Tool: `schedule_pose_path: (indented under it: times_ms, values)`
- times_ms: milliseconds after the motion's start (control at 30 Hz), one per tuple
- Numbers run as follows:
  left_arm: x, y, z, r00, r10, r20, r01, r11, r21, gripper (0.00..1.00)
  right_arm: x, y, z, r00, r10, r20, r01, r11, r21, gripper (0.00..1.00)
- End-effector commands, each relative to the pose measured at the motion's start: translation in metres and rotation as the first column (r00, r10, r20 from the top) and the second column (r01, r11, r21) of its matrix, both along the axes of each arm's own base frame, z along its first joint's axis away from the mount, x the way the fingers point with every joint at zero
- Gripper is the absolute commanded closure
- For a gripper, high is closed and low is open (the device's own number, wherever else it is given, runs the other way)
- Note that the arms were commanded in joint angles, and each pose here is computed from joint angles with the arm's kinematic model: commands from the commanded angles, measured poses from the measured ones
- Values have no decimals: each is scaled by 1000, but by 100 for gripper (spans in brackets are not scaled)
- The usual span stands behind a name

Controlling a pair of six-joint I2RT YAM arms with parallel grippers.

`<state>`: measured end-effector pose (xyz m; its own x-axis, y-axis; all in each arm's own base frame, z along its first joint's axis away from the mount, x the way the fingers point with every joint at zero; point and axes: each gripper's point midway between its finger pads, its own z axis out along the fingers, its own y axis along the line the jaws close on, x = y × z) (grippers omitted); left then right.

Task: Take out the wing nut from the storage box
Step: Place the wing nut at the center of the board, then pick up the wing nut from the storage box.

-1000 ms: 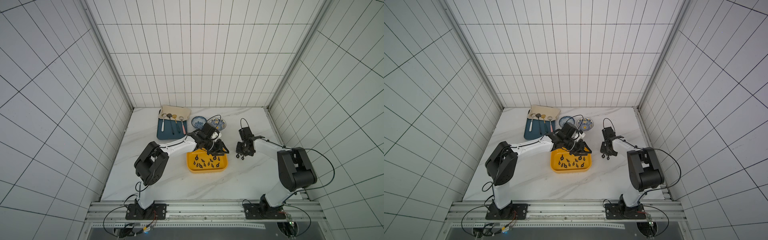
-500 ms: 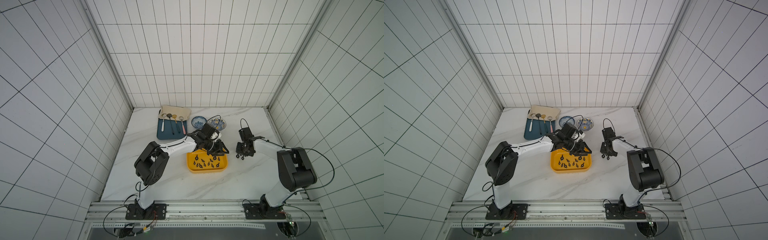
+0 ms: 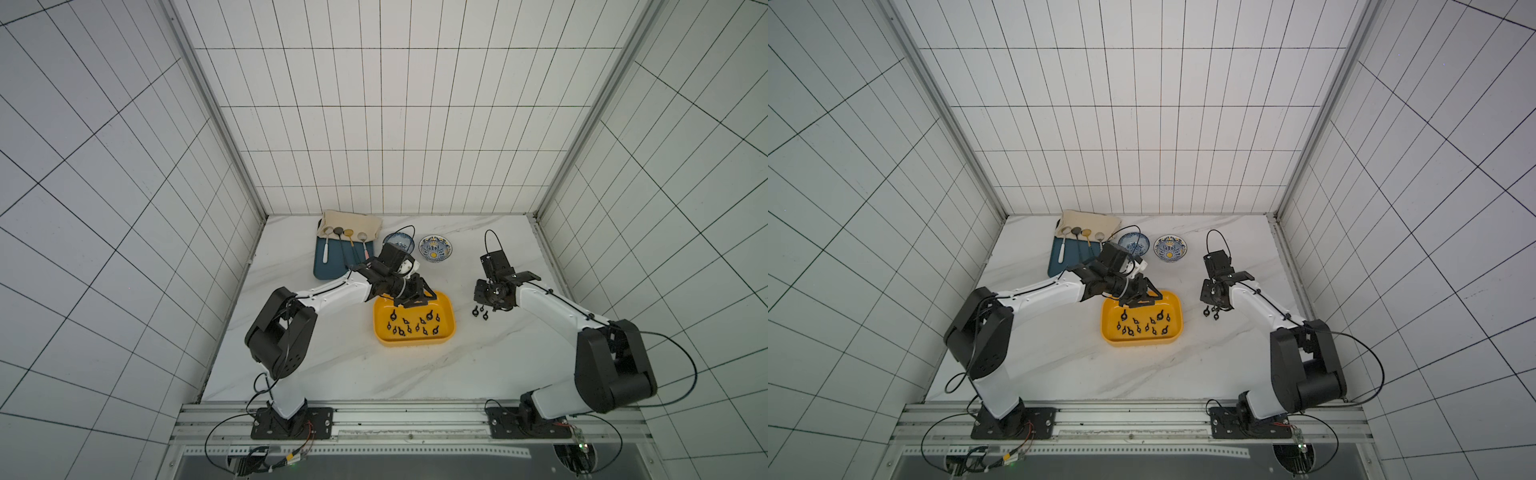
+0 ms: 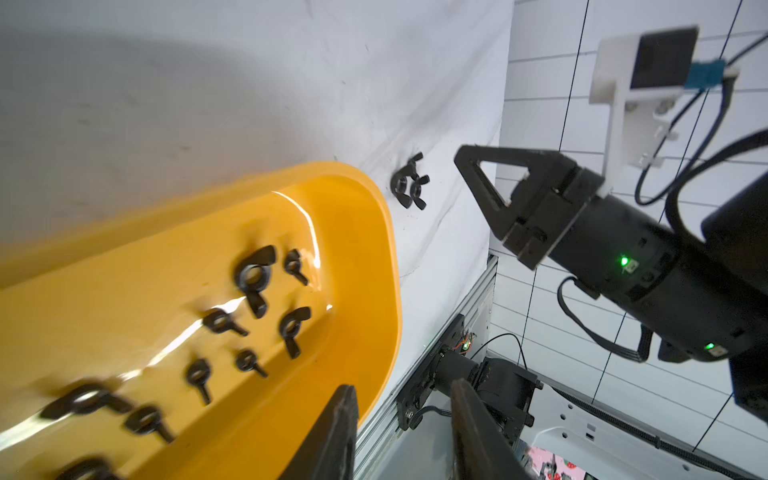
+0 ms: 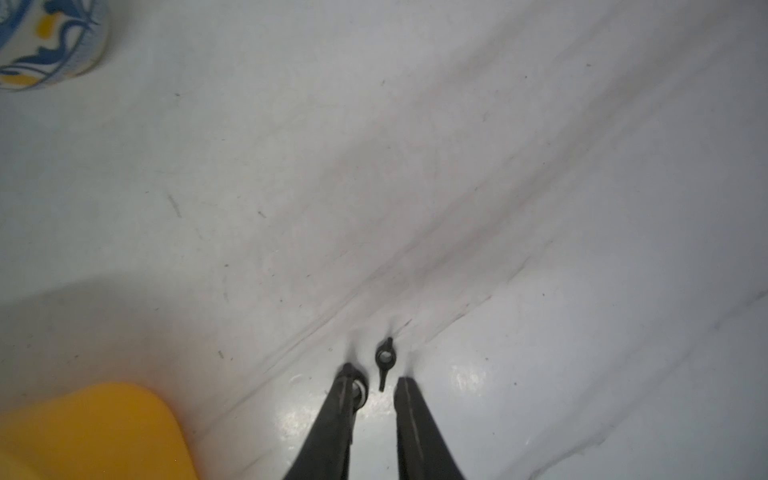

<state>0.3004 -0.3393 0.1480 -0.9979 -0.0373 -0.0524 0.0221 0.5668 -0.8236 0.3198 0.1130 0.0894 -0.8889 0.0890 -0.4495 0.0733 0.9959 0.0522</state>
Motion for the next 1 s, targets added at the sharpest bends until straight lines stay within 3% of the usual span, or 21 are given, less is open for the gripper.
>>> schedule_pose_path:
  times_ms: [0,200,500,700,967]
  values:
    - [15,47,10,994,105,37,-105,994,1,59,-8,42,29,996,91,26,-91,996,23,76]
    - [20,130,-5,960,281,5,-281,959,33,59,-27,147,35,964,261,42,-265,957,122,75]
    - [6,166,-18,945,327,-30,-325,944,58,59,-43,249,7,930,363,54,-366,911,189,72]
    - [4,169,-16,949,313,-22,-312,948,63,59,-39,272,-18,933,357,41,-359,916,179,71]
    - [2,170,-20,951,307,-30,-305,950,62,59,-35,268,-34,943,332,13,-332,936,119,70]
